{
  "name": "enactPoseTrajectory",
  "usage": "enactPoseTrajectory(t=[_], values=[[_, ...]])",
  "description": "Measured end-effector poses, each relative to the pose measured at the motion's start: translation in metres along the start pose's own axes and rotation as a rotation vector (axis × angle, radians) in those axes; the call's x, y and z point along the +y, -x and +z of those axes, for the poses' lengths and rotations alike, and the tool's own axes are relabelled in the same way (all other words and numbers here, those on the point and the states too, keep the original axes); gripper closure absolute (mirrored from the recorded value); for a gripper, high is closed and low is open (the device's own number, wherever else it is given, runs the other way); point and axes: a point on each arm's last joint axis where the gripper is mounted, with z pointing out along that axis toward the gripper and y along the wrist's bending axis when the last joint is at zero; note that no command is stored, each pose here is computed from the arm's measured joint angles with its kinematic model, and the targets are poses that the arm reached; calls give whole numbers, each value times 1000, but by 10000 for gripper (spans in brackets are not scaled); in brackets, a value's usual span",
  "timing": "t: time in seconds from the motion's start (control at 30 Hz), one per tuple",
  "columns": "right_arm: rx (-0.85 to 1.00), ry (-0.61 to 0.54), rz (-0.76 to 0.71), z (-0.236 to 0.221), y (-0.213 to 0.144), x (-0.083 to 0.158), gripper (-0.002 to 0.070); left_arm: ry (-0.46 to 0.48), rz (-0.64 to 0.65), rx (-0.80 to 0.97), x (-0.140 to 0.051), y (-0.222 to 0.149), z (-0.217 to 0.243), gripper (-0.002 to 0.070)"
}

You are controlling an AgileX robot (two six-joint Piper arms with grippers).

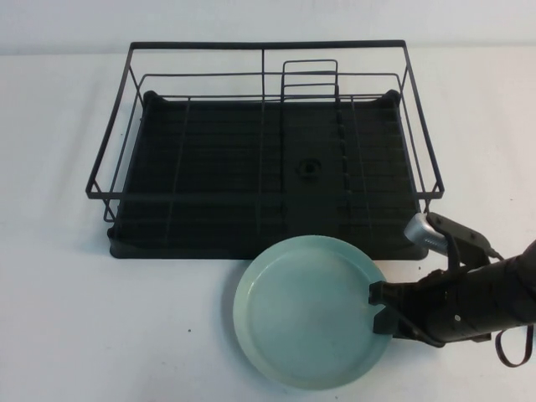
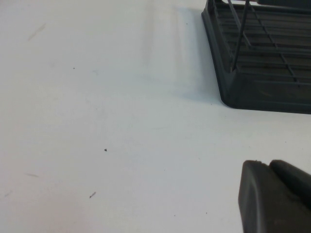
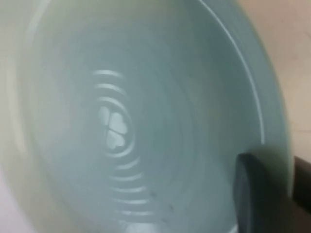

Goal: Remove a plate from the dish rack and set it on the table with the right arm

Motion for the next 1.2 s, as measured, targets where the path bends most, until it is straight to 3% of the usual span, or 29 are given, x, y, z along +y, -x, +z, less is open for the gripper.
enactPoseTrajectory(t=[0.1, 0.3, 0.5, 0.63, 0.87, 1.07, 1.2], values=[[-7, -21, -2, 4, 1, -3, 563, 0, 0, 0, 0, 0, 0, 679], [-17, -24, -3, 4, 2, -3, 343, 0, 0, 0, 0, 0, 0, 679], [-22, 12, -42, -2, 10, 8, 300, 0, 0, 0, 0, 0, 0, 679], [-38, 69, -128, -23, 15, 26, 343, 0, 0, 0, 0, 0, 0, 679], [-166, 115, -295, -85, 8, 47, 516, 0, 0, 0, 0, 0, 0, 679], [-249, 81, -357, -135, -9, 49, 581, 0, 0, 0, 0, 0, 0, 679], [-246, 50, -439, -164, -28, 47, 664, 0, 0, 0, 0, 0, 0, 679]])
